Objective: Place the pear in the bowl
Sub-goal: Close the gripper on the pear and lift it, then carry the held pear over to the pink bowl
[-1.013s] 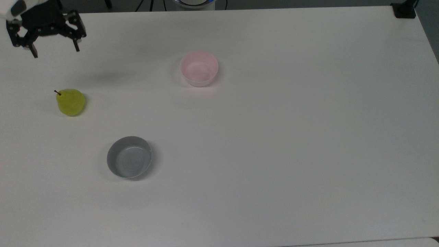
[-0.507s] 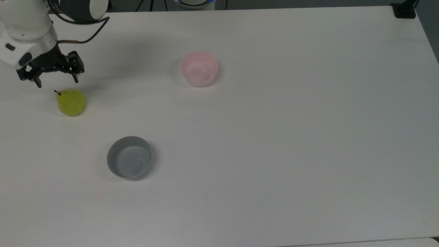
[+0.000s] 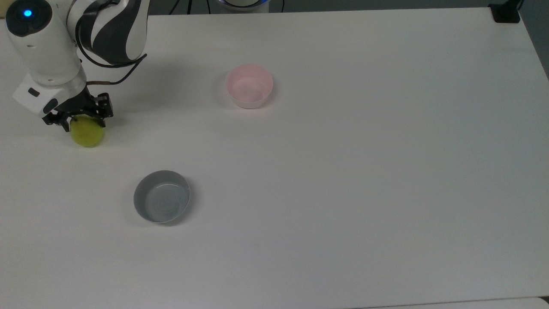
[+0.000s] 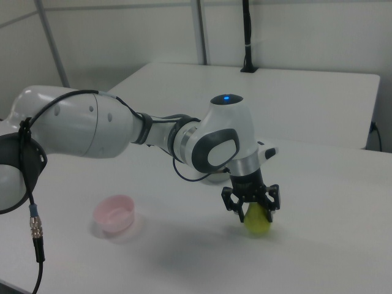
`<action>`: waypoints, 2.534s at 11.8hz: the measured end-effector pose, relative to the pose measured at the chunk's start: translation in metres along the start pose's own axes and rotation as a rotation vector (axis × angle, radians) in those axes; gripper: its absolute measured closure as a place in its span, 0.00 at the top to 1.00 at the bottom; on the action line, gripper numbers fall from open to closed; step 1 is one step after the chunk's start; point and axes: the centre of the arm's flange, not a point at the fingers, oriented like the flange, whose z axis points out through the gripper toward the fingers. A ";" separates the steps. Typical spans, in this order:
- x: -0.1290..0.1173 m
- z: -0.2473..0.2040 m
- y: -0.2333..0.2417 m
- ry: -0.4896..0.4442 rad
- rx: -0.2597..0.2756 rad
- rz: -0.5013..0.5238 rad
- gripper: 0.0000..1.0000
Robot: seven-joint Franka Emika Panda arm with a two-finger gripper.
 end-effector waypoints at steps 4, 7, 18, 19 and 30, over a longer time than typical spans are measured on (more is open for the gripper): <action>0.000 -0.008 0.001 0.006 -0.003 0.004 0.72; -0.006 -0.056 0.000 -0.004 0.022 0.010 0.72; 0.019 -0.234 -0.087 -0.009 0.195 0.308 0.72; 0.027 -0.241 -0.102 -0.007 0.197 0.357 0.72; 0.003 -0.338 -0.212 0.028 0.233 0.266 0.72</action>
